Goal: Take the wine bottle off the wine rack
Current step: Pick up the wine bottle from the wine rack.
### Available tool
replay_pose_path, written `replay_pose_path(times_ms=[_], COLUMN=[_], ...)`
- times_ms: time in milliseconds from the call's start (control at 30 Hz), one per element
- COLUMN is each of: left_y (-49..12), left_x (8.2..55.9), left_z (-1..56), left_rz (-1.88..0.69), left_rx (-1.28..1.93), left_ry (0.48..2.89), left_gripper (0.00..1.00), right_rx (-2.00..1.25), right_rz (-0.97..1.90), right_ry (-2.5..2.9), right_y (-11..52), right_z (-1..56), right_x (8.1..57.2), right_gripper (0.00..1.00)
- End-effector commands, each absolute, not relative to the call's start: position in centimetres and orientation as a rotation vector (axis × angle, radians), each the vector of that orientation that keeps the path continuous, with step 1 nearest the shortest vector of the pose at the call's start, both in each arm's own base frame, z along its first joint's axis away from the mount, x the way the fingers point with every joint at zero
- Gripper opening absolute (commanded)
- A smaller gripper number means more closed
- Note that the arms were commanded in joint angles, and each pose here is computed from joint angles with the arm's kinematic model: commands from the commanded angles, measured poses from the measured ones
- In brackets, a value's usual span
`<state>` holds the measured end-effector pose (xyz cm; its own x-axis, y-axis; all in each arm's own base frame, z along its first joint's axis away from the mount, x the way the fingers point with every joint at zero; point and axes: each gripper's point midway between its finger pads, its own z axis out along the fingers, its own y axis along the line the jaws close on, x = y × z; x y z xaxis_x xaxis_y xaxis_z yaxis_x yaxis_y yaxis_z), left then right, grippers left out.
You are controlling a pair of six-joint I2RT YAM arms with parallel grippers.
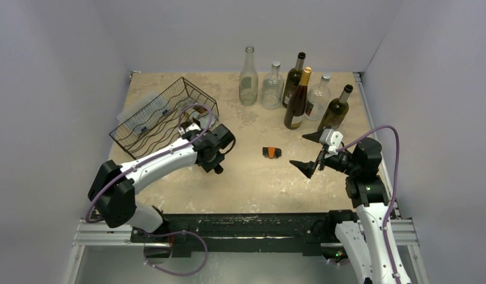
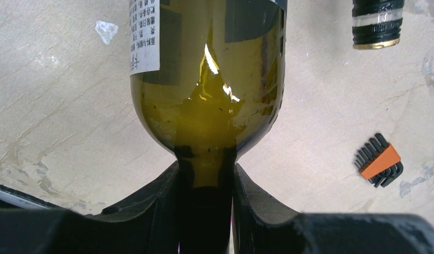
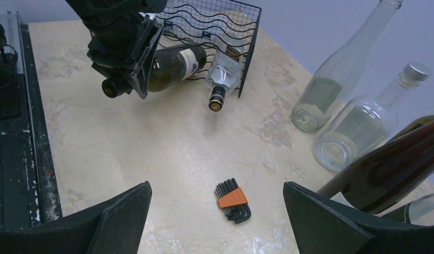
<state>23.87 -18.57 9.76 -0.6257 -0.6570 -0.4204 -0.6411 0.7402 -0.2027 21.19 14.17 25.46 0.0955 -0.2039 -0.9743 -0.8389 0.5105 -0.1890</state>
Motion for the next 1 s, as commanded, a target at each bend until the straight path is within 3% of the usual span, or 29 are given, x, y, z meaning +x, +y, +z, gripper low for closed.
replay_pose_path(times_ms=[0,967], left_y=[-17.6,-19.5], left_x=[22.4,17.5], left_z=[10.6,11.2], left_rz=[-0.034,-0.216], left_rx=[-1.012,-0.893], left_ry=[2.438,2.516], left_gripper=[0.00,0.00], right_rx=[-0.972,-0.969], right_rz=[0.562,0.558], right_ry=[1.401,1.408], right_y=[13.9,13.8], right_z=[26.3,26.0], right_x=[21.4,21.6], right_gripper=[0.99,0.99])
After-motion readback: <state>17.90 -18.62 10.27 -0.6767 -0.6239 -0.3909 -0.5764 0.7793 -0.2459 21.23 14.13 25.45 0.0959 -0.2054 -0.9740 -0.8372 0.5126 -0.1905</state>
